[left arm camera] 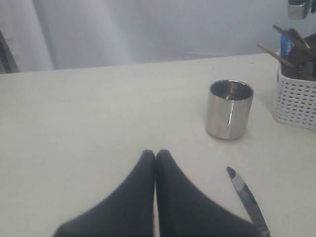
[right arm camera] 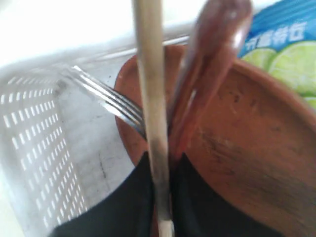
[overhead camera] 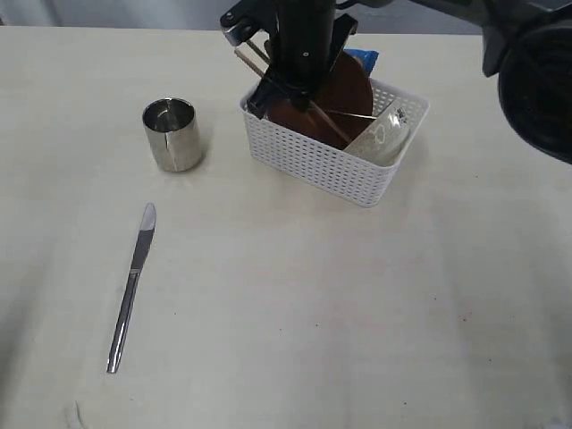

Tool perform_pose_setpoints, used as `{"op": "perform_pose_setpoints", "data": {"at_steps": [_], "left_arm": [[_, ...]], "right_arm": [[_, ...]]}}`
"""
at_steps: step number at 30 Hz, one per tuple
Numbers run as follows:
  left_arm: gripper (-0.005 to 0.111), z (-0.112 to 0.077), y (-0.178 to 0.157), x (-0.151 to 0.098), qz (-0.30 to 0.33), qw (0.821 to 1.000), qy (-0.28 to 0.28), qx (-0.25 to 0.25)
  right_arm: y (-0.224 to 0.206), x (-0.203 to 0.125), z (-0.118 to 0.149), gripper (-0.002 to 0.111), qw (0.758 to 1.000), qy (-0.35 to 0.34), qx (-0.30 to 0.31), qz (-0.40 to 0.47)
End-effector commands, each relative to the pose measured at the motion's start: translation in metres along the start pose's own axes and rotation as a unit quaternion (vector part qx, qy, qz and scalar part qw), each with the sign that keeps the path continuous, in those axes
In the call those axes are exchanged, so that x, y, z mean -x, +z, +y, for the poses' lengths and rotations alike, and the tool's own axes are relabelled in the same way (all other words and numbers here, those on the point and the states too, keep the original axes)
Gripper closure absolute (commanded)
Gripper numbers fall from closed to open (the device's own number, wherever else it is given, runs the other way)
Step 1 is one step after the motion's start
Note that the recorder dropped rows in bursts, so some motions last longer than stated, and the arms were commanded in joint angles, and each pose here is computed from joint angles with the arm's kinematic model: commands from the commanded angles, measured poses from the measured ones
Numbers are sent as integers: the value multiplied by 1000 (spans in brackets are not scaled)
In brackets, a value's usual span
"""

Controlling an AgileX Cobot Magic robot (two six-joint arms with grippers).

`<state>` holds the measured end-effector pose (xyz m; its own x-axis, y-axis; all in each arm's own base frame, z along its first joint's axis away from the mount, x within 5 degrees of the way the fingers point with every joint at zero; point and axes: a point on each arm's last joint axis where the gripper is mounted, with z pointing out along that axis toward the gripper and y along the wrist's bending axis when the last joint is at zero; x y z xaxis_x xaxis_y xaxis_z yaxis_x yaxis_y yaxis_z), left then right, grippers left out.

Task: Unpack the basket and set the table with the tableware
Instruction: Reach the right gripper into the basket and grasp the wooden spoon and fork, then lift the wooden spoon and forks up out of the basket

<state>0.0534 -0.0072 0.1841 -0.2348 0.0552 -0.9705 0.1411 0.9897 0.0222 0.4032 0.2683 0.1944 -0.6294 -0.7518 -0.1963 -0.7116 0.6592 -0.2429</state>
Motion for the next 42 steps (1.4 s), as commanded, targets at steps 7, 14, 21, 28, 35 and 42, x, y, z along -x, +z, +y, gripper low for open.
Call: {"op": "perform_pose_setpoints", "data": {"at_steps": [7, 14, 21, 28, 35, 42], "left_arm": [[107, 0, 0, 0, -4, 1000, -2, -4], [107, 0, 0, 0, -4, 1000, -2, -4], [107, 0, 0, 0, -4, 1000, -2, -4], [107, 0, 0, 0, -4, 1000, -2, -4], [107, 0, 0, 0, -4, 1000, -2, -4], [107, 0, 0, 0, -4, 1000, -2, -4]], "right_arm": [[-28, -2, -10, 109, 1000, 1, -21, -13], [-39, -2, -12, 109, 999, 3, -24, -26], [-52, -2, -14, 109, 999, 7, -26, -40], [-71, -2, -16, 109, 997, 15, -23, -69], [-92, -1, -19, 109, 994, 25, -21, -105], [-103, 0, -13, 109, 991, 44, 20, -124]]}}
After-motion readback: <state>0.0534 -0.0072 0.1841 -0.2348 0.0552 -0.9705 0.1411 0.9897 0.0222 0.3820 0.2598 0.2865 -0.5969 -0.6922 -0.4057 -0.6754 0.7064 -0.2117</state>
